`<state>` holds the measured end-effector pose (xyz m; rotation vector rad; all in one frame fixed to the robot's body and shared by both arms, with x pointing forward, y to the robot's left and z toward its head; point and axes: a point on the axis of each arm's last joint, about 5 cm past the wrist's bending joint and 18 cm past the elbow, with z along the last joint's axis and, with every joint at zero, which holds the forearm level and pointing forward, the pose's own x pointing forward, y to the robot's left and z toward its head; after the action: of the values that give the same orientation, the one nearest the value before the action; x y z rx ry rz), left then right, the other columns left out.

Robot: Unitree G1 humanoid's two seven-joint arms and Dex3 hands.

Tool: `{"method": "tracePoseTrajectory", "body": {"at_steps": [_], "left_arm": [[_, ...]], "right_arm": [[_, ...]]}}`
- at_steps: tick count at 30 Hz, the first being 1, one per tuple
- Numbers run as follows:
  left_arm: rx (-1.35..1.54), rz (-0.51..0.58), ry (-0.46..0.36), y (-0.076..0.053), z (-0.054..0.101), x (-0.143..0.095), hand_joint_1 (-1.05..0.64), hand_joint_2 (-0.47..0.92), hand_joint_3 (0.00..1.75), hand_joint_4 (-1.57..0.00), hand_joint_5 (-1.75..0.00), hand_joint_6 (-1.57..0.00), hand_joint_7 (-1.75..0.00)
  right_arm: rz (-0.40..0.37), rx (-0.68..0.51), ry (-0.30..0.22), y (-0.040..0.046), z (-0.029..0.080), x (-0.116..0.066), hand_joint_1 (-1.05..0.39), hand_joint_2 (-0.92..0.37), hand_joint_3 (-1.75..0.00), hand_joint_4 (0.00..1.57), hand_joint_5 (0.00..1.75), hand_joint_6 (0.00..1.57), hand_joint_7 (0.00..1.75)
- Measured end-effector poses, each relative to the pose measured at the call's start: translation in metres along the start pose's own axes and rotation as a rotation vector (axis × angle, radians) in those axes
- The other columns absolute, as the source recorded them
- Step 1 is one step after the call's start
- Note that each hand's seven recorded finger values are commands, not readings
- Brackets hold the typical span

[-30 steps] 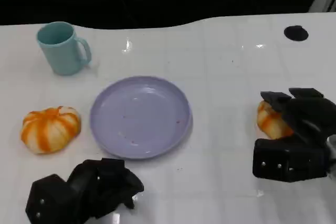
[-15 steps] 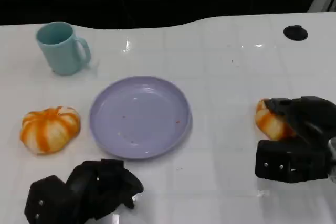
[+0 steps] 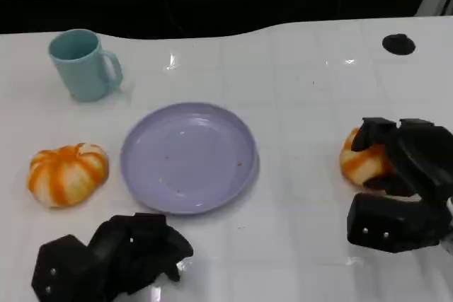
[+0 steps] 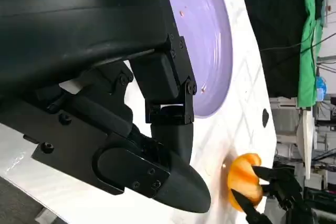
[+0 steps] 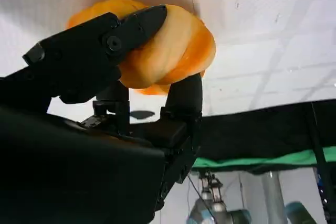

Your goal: Grasp the bread from the table and place it into the plate.

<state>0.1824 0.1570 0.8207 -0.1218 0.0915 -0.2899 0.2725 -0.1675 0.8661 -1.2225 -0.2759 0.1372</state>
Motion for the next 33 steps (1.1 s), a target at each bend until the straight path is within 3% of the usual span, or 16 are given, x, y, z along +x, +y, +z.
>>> {"method": "tracePoseTrajectory", "body": {"at_steps": [3, 4, 6, 8, 14, 20, 27, 33], "left_arm": [[-0.002, 0.0, 0.001, 0.0, 0.0, 0.0, -1.04, 0.86, 0.0, -0.88, -1.52, -1.3, -0.75], [-0.002, 0.0, 0.001, 0.0, 0.0, 0.0, -1.05, 0.85, 0.0, -0.88, -1.52, -1.3, -0.75], [-0.002, 0.0, 0.002, 0.0, 0.0, 0.0, -1.05, 0.85, 0.0, -0.88, -1.52, -1.3, -0.75], [-0.003, 0.0, 0.004, 0.0, 0.001, 0.0, -1.05, 0.84, 0.0, -0.87, -1.53, -1.3, -0.75], [-0.002, -0.001, 0.007, 0.0, 0.001, 0.0, -1.05, 0.85, 0.0, -0.87, -1.53, -1.3, -0.75], [0.005, -0.006, 0.004, -0.001, 0.001, 0.0, -1.05, 0.85, 0.0, -0.87, -1.53, -1.3, -0.75], [0.01, -0.006, 0.002, 0.0, 0.001, -0.001, -1.05, 0.86, 0.01, -0.88, -1.52, -1.3, -0.76], [0.01, -0.006, 0.001, 0.0, 0.001, -0.003, -1.05, 0.85, 0.0, -0.9, -1.51, -1.31, -0.76]], "right_arm": [[-0.022, 0.002, -0.006, 0.0005, 0.0, 0.0, 0.02, -0.86, -0.1, 0.91, 1.75, 0.75, 1.64], [-0.038, 0.005, -0.012, 0.0004, 0.0, 0.0, 0.03, -0.77, -0.3, 0.91, 1.75, 0.79, 1.59], [-0.063, 0.015, -0.026, -0.0012, 0.002, 0.001, 0.03, -0.43, -0.94, 0.92, 1.75, 0.83, 1.56], [-0.092, 0.034, -0.054, -0.0046, 0.006, 0.004, 0.03, -0.33, -1.13, 0.93, 1.75, 0.84, 1.55], [-0.16, 0.11, -0.127, -0.0105, 0.018, 0.009, 0.04, -0.24, -1.33, 0.97, 1.75, 0.84, 1.58], [-0.184, 0.215, -0.216, -0.0072, 0.044, 0.014, 0.05, -0.14, -1.48, 1.01, 1.75, 0.87, 1.6], [-0.169, 0.352, -0.337, 0.0013, 0.082, 0.021, 0.0, -0.15, -1.51, 1.0, 1.75, 0.85, 1.61], [-0.158, 0.426, -0.399, -0.0003, 0.107, 0.035, -0.02, -0.17, -1.51, 0.99, 1.75, 0.83, 1.63]]}}
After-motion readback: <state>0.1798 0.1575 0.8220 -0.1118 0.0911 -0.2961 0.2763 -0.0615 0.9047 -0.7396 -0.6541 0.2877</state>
